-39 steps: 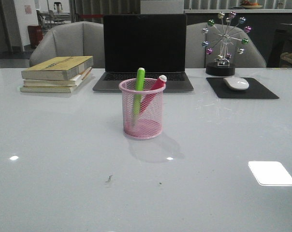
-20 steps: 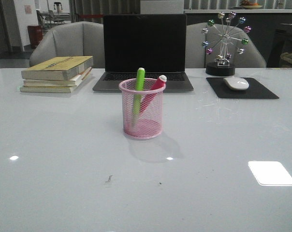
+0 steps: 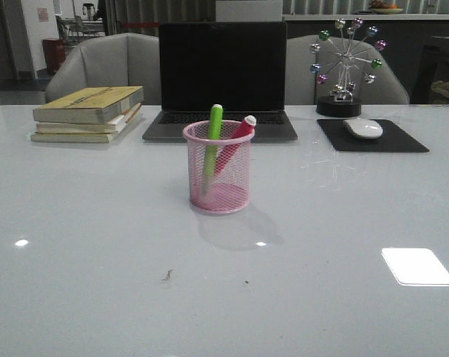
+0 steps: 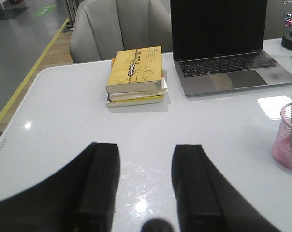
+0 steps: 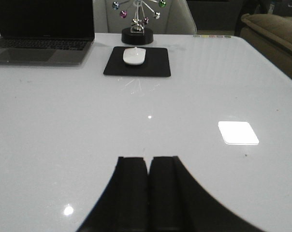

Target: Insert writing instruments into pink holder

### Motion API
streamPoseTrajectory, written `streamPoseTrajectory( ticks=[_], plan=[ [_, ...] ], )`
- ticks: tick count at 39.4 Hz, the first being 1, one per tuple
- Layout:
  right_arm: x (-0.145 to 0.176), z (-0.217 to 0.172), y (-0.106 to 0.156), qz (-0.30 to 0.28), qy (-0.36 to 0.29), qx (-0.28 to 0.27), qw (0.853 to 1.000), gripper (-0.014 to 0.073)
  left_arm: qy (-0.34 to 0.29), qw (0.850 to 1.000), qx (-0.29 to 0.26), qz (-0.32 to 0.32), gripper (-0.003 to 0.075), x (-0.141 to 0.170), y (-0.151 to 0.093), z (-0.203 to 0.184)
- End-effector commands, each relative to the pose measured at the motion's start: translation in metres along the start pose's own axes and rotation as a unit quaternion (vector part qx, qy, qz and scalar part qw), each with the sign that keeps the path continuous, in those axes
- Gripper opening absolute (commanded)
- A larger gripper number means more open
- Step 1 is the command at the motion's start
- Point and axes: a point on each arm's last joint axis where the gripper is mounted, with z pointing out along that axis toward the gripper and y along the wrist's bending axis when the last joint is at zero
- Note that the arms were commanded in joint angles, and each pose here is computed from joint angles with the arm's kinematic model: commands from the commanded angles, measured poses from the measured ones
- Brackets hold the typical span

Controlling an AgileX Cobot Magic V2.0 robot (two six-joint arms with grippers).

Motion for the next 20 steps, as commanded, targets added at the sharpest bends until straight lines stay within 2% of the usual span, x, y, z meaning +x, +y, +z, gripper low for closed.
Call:
streamPoseTrajectory(
  ticks=[1, 20],
  plan=[
    [-0.0132, -0.0029, 0.0001, 0.005, -0.069, 0.000, 0.998, 0.0026, -0.056, 0.998, -0.010, -0.007, 0.0330, -0.0166, 0.0023, -0.0039],
    [-0.0051, -0.0001, -0.0003, 0.007, -0.063, 0.000, 0.998, 0.0026, -0.056, 0.998, -0.010, -0.007, 0.0330, -0.0166, 0.0023, -0.0039]
  ],
)
